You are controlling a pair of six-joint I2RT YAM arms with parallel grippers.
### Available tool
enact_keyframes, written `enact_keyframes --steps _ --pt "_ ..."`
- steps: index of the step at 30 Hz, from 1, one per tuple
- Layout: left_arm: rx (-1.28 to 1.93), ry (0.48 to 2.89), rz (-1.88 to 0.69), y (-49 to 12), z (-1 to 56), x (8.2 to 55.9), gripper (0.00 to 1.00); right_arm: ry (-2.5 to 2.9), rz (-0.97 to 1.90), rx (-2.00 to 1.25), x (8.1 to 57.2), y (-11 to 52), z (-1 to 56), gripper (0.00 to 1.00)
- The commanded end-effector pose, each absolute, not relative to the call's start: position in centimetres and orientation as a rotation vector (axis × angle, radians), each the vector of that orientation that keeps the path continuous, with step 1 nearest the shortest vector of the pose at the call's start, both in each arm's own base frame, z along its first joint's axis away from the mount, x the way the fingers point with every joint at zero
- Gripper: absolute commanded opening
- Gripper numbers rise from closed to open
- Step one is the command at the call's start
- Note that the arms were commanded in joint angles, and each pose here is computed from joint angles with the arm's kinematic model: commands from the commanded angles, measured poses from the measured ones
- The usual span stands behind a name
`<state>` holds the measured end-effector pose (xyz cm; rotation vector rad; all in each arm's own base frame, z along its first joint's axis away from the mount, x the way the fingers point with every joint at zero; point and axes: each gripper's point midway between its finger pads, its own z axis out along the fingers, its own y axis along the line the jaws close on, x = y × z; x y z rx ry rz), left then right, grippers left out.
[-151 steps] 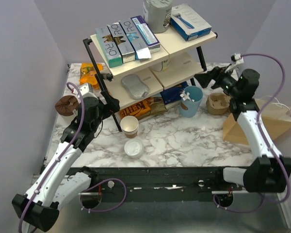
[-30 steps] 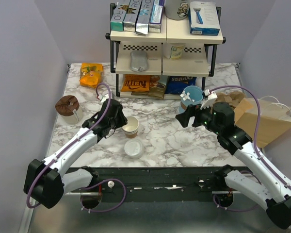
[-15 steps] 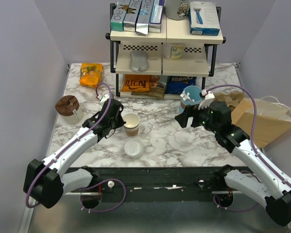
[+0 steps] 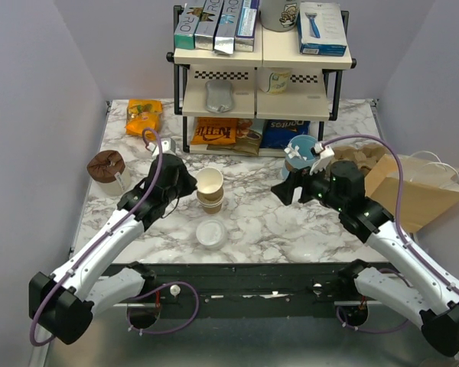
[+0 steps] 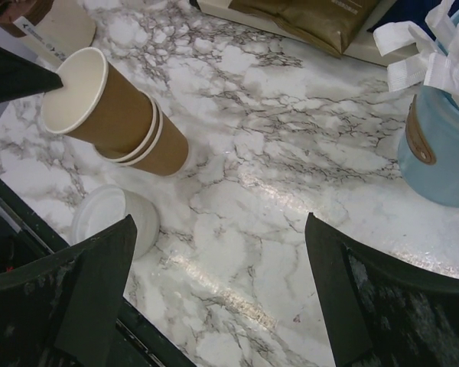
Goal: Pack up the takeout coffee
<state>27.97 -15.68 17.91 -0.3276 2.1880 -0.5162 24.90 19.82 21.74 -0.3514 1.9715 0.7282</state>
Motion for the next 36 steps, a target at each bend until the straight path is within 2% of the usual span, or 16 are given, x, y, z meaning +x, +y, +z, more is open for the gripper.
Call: enact_keyframes --steps 1,5,9,11,19,24,28,30,32,34,35,36 --pt "-0.255 2.054 -0.611 -16.4 23.4 28.0 0.0 1.895 0.758 -0.298 24.9 19.8 23.9 1.0" --pt "-0.107 1.958 -0.734 -18.9 26.9 28.0 0.0 1.817 0.724 -0.085 25.0 17.3 26.7 1.0" --pt "0.041 1.965 -0.777 -23.2 27.3 28.0 0.0 1.683 0.686 0.073 23.7 13.8 29.4 1.0" --pt "0.136 1.965 -0.819 -25.8 27.5 27.2 0.0 1.673 0.654 0.108 23.3 12.7 28.9 1.0" --pt "0.349 2.122 -0.758 -33.7 20.7 26.4 0.0 1.712 0.626 0.105 22.2 11.8 27.4 1.0" --pt "0.382 2.212 -0.683 -36.8 16.1 27.1 0.0 1.781 0.589 0.079 22.6 12.1 26.4 1.0" --pt "0.413 2.242 -0.725 -38.6 14.3 26.9 0.0 1.83 0.542 0.088 22.8 11.7 25.3 1.0" --pt "0.406 2.254 -0.713 -38.6 13.7 27.0 0.08 1.847 0.52 0.094 22.9 11.5 24.7 1.0" --pt "0.411 2.253 -0.709 -38.6 13.6 27.0 0.32 1.865 0.513 0.091 22.9 11.6 24.1 1.0" --pt "0.448 2.254 -0.738 -38.8 13.6 26.4 0.42 1.871 0.505 0.083 22.9 11.5 23.9 1.0" --pt "0.455 2.24 -0.76 -39.0 13.8 26.3 0.55 1.874 0.505 0.076 22.9 11.6 24.0 1.0" --pt "0.456 2.234 -0.773 -38.9 14.2 26.1 0.58 1.874 0.505 0.076 22.9 11.6 24.1 1.0"
